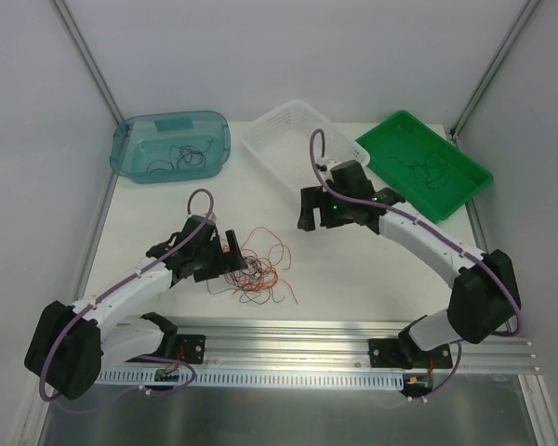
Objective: Untangle the cables
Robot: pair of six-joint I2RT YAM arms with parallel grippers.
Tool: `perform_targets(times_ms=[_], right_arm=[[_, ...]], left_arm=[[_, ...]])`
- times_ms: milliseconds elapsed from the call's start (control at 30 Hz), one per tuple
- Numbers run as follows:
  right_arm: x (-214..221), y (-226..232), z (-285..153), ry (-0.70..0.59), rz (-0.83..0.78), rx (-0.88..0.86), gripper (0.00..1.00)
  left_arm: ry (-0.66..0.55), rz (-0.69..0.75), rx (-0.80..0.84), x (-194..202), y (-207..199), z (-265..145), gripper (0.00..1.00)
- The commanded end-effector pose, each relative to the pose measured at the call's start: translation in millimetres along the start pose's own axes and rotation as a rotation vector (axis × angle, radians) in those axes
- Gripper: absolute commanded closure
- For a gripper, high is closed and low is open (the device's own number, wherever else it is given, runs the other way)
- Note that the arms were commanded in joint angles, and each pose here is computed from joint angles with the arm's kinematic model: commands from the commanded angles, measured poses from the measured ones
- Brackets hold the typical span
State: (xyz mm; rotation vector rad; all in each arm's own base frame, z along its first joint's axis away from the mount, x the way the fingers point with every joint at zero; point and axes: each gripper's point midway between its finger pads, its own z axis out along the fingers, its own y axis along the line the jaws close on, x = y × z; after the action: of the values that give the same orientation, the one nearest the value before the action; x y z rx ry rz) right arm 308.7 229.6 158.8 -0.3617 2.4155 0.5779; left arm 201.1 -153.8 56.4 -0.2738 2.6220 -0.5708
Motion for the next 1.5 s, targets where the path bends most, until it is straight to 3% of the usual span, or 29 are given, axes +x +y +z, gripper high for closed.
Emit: perform_targets(times_ms=[0,300,633,733,833,867,900,967,1067,1167,1300,1467], right_arm=[[18.4,46.0,20.3,0.029,0.041,-0.071,0.09],[41.0,86.0,63.0,0.002,0.123,0.009,0.11],[81.3,96.9,108.9,0.095,0.122,0.107,0.3],[90.1,93.6,118.1,0.112,0.103,0.145,0.38],[89.5,86.0,118.7,0.103,0.094,0.19,0.55],[89.2,81.0,115.7,0.094,0.084,0.211,0.67],[87.3,77.8,112.2,0.088,0.077,0.225,0.73],[81.3,67.2,97.8,0.071,0.038,0.264,0.89],[63.2,50.0,66.9,0.017,0.009,0.321,0.99],[44.5,13.3,31.2,-0.028,-0.021,0.412,0.99],[-10.5,-48.8,-59.7,-0.197,0.054,0.527,0.99],[-54.6,-94.1,-166.5,-0.378,0.147,0.564,0.99]], left_arm=[[-0.058,-0.065,0.009,-4.5,-8.8,8.3,0.06],[-0.085,-0.133,-0.019,6.7,-5.2,24.7,0.11],[-0.062,-0.147,-0.061,19.7,9.8,33.4,0.23],[-0.056,-0.147,-0.072,21.5,12.0,35.6,0.32],[-0.055,-0.145,-0.077,21.6,12.9,36.1,0.48],[-0.052,-0.144,-0.081,22.6,14.1,36.3,0.51],[-0.056,-0.142,-0.076,21.4,12.8,35.8,0.59],[-0.058,-0.138,-0.081,21.1,13.9,35.6,0.65],[-0.068,-0.125,-0.081,19.2,14.2,34.2,0.8],[-0.073,-0.113,-0.093,17.6,16.2,31.0,0.88],[-0.083,-0.084,-0.118,13.7,19.9,25.7,0.92],[-0.089,-0.072,-0.144,7.3,24.9,22.5,0.97]])
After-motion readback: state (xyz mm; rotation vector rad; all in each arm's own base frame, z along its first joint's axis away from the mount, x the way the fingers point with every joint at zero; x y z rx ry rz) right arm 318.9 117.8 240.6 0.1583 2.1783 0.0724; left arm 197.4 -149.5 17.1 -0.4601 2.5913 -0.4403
